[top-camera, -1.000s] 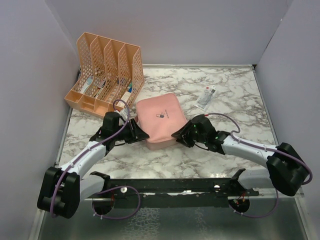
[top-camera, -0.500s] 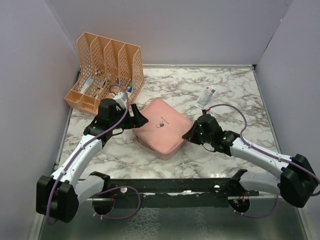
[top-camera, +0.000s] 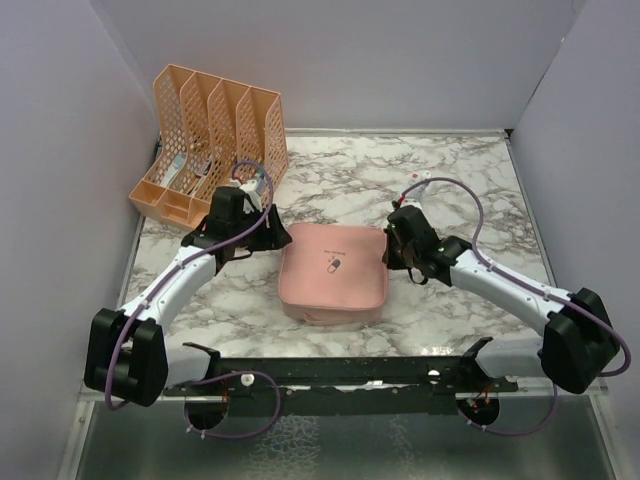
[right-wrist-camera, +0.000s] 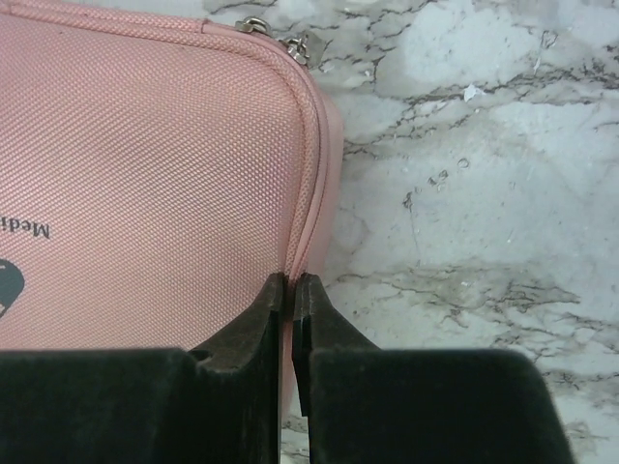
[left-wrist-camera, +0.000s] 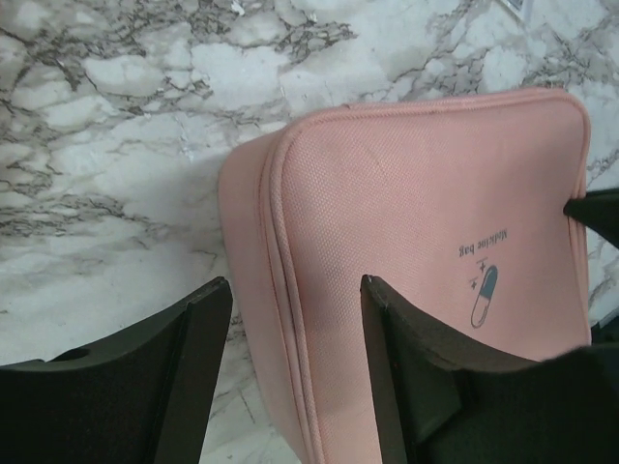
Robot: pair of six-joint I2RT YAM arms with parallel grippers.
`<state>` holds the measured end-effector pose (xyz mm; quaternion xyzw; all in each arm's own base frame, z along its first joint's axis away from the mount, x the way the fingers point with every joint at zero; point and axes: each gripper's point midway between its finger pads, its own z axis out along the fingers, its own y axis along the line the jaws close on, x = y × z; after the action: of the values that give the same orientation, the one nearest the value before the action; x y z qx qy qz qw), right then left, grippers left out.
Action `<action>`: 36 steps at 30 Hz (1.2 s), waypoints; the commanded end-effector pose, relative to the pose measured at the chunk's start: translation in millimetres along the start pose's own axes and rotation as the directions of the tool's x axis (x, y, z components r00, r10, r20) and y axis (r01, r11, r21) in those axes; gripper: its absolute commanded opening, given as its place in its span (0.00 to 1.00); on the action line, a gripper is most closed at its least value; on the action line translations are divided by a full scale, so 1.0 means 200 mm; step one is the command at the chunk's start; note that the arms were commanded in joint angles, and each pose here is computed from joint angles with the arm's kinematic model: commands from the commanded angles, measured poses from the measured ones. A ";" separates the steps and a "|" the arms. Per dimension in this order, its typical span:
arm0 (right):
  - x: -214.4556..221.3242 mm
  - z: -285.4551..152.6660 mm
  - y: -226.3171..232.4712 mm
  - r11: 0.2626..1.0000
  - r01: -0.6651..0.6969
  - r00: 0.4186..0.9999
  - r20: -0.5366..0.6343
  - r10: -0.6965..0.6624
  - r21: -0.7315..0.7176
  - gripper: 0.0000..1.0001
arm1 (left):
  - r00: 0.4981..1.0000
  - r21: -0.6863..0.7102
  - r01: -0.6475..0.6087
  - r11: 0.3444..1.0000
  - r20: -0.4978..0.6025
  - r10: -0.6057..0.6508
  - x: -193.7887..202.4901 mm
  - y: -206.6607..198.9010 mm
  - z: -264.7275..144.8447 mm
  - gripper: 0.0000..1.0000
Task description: Organize the medicine kit
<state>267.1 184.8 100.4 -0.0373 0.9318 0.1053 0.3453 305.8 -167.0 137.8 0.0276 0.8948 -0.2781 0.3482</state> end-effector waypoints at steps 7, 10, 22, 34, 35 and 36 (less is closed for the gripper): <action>-0.12 0.11 -0.01 0.993 -0.096 0.994 0.053 0.092 0.070 0.01 | 0.982 0.117 0.182 0.976 -0.067 -0.175 0.20 -0.07 -0.01 0.44; -0.15 0.11 -0.01 0.987 -0.142 0.988 0.079 0.136 0.078 0.01 | 0.977 0.029 0.210 0.977 -0.056 -0.208 0.22 0.01 0.03 0.34; -0.32 0.13 0.00 0.991 -0.113 0.981 0.169 0.099 0.076 0.01 | 0.979 0.071 0.205 0.976 -0.002 -0.206 0.00 -0.03 0.17 0.19; -0.39 -0.30 -0.06 0.997 -0.075 0.971 0.230 0.065 0.035 0.78 | 0.977 -0.135 0.123 0.983 0.189 -0.096 -0.19 0.02 -0.25 0.73; -0.37 -0.35 -0.08 0.997 -0.073 0.971 0.232 0.062 0.039 0.80 | 0.972 -0.142 0.122 0.982 0.220 -0.089 -0.21 0.00 -0.32 0.77; -0.35 -0.40 -0.11 0.996 -0.075 0.969 0.240 0.062 0.043 0.81 | 0.964 -0.156 0.122 0.980 0.255 -0.080 -0.24 0.00 -0.39 0.79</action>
<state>300.3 169.9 172.7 0.0256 0.8933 0.1048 0.4363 305.9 -149.9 163.7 -0.0689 0.8840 -0.2659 0.3783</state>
